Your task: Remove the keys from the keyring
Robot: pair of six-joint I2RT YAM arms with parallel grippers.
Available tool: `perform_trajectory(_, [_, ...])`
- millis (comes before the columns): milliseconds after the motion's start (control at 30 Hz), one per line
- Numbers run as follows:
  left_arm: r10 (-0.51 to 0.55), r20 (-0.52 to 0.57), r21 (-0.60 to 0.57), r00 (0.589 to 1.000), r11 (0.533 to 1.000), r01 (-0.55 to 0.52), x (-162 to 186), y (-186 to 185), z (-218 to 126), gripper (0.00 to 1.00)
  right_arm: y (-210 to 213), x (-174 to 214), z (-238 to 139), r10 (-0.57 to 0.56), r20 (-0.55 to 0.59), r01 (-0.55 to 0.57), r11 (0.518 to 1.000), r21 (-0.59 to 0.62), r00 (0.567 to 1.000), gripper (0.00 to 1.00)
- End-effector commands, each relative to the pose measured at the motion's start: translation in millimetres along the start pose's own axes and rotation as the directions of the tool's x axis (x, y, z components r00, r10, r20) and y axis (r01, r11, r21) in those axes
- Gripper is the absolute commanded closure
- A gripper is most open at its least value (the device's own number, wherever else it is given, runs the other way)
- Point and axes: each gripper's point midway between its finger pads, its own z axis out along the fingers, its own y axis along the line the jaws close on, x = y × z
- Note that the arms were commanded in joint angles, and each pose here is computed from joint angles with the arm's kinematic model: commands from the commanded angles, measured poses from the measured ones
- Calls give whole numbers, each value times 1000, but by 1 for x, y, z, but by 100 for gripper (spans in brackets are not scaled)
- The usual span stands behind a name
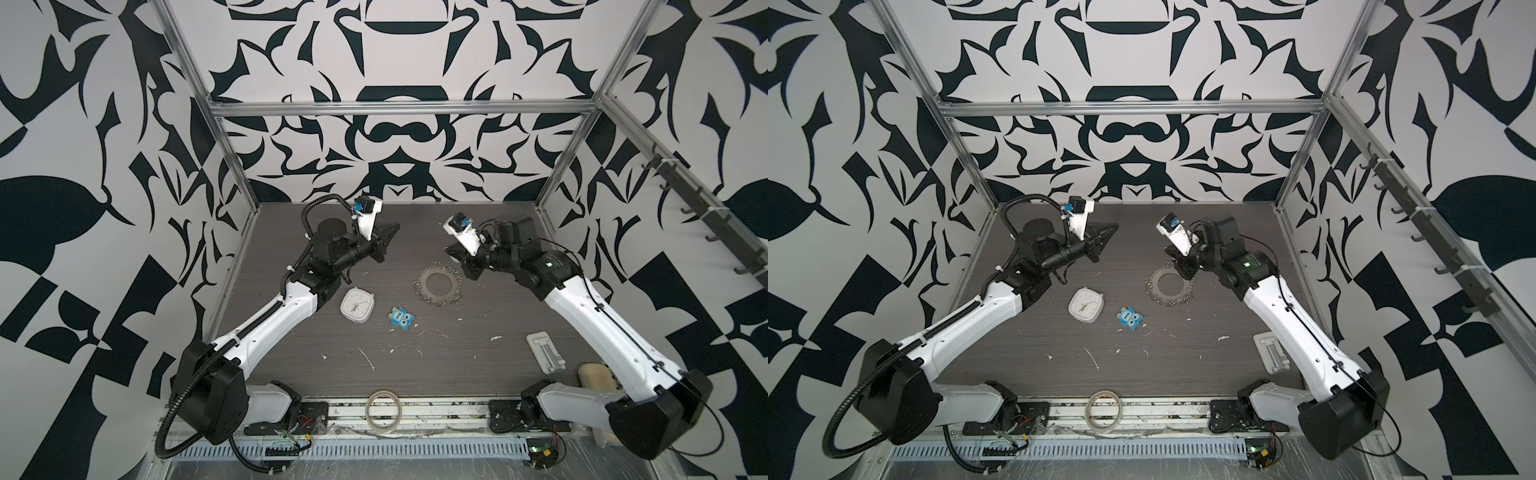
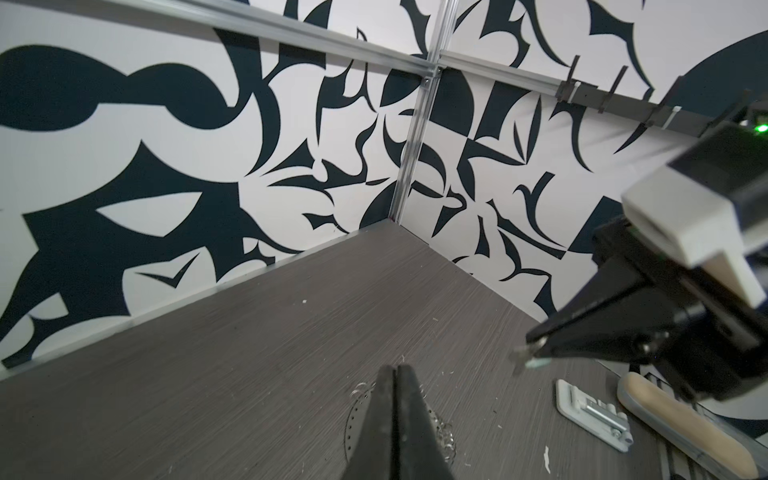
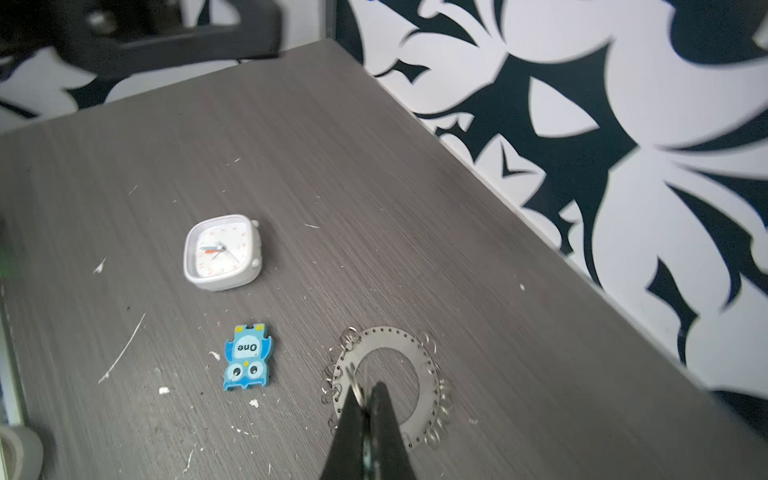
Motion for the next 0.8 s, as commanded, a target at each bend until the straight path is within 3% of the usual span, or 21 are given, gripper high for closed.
perform_trajectory(0, [-31, -41, -62, 999, 998, 28, 26, 21, -4, 79, -19, 2, 7, 201, 61, -203, 979, 33, 978, 100])
perform_trajectory(100, [-42, -92, -113, 995, 993, 31, 42, 32, -6, 50, -33, 31, 21, 313, 31, -314, 944, 100, 949, 100])
perform_trajectory(167, [-53, -127, -135, 990, 990, 35, 50, 37, -8, 40, -46, 57, 28, 394, 14, -391, 904, 174, 919, 100])
perform_trajectory(233, [-65, -157, -164, 986, 986, 39, 61, 43, -10, 1, -57, 84, 36, 495, 5, -483, 846, 225, 869, 100])
perform_trajectory(567, [-100, -180, -317, 979, 948, 39, 87, 76, -36, 1, -66, 198, 63, 674, -90, -591, 697, 405, 733, 100])
perform_trajectory(767, [-120, -192, -361, 974, 931, 44, 98, 90, -45, 1, -67, 222, 69, 714, -111, -611, 660, 437, 691, 83])
